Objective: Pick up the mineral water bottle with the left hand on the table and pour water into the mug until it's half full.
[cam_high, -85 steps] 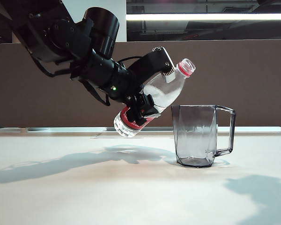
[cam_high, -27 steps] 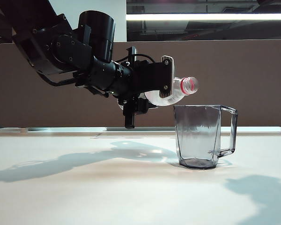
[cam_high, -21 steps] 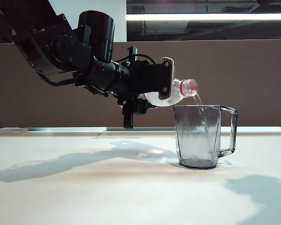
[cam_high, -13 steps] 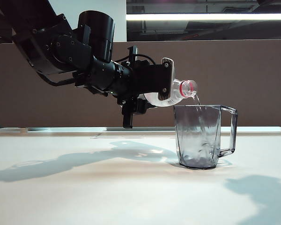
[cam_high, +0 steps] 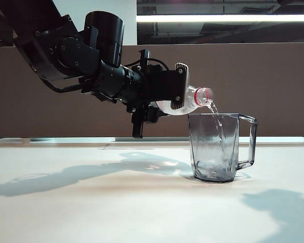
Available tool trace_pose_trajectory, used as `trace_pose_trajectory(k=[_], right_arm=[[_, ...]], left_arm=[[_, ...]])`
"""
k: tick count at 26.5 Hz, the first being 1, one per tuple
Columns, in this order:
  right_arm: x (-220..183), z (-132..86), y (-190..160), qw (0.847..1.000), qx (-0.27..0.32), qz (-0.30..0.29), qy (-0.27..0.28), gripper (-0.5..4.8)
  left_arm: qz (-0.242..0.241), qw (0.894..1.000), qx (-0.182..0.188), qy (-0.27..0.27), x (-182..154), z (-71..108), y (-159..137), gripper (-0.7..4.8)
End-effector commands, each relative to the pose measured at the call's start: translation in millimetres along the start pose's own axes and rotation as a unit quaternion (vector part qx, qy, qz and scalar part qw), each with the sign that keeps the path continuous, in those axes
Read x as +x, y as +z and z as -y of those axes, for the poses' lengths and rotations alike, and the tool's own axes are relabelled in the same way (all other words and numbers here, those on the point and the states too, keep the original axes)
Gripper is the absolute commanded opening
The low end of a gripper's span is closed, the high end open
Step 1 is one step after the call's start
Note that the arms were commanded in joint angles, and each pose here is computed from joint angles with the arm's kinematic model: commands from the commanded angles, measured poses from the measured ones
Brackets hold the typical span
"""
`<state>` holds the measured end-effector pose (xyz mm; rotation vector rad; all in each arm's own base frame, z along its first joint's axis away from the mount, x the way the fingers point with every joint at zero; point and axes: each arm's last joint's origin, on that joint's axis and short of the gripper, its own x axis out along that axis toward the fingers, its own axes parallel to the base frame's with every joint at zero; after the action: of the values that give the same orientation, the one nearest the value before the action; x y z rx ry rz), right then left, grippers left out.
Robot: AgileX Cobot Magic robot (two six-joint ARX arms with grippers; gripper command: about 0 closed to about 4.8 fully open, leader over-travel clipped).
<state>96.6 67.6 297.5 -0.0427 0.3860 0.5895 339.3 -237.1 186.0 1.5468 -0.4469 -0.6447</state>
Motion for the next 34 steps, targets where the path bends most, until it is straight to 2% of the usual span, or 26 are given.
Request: trace_pose_trajectory(k=[1, 13, 34], right_arm=[[-2.0, -0.2, 3.3, 1.000, 0.000, 0.010, 0.001, -0.01], [-2.1, -0.3, 3.3, 1.000, 0.000, 0.011, 0.002, -0.02], [-2.1, -0.2, 3.2, 1.000, 0.000, 0.010, 0.001, -0.02]], left_arm=[[0.001, 0.999, 0.011, 0.047, -1.5, -15.5, 0.5, 2.18], [0.001, 0.999, 0.024, 0.048, -1.5, -15.7, 0.3, 2.18], [0.000, 0.998, 0.026, 0.054, -1.6, -16.8, 0.3, 2.18]])
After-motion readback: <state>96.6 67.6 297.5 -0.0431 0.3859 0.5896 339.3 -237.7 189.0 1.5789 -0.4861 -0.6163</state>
